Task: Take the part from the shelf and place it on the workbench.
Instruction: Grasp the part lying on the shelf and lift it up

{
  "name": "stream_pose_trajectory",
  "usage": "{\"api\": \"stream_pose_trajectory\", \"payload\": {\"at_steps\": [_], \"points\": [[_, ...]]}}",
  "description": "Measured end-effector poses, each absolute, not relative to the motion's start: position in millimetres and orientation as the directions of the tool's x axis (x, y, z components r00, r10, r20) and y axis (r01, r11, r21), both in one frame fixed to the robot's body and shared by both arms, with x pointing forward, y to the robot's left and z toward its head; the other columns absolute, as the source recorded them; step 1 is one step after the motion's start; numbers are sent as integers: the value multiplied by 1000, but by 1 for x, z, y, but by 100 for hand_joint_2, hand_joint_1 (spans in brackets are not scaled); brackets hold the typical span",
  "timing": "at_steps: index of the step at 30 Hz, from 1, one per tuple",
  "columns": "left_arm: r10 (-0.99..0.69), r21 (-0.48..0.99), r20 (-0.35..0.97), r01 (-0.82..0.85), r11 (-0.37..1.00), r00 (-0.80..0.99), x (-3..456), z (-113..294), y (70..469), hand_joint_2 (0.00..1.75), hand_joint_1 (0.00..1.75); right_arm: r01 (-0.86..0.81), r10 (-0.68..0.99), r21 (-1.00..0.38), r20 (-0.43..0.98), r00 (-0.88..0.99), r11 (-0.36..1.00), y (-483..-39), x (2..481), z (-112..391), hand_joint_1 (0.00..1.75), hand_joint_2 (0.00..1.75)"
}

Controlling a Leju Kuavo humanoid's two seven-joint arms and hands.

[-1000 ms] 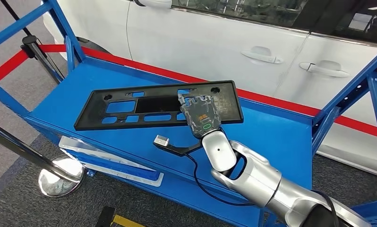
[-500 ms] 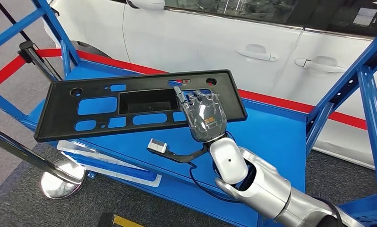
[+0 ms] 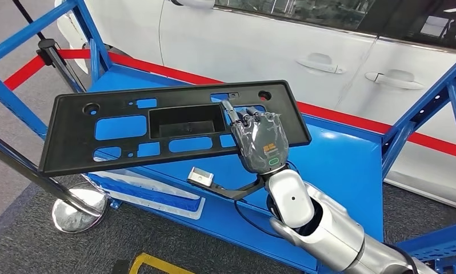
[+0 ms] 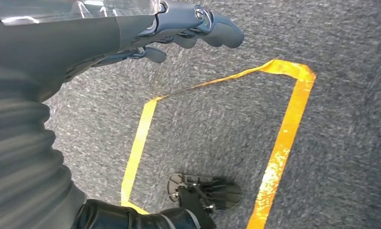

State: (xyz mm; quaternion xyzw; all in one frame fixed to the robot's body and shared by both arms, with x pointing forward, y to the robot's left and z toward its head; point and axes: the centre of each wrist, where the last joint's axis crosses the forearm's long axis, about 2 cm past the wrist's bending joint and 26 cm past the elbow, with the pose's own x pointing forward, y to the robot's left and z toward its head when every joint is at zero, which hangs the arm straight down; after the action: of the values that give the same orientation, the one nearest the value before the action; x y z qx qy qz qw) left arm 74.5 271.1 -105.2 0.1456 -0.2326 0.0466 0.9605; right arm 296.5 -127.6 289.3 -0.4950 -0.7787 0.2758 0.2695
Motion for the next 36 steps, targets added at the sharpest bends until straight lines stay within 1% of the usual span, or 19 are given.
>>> {"api": "stream_pose_trajectory", "payload": {"at_steps": [36], "points": [[20,262,464,-159,952,886,76,-105,274,175,0,633,919,-684,155,-361,364,-135,295,292,175,175]]}}
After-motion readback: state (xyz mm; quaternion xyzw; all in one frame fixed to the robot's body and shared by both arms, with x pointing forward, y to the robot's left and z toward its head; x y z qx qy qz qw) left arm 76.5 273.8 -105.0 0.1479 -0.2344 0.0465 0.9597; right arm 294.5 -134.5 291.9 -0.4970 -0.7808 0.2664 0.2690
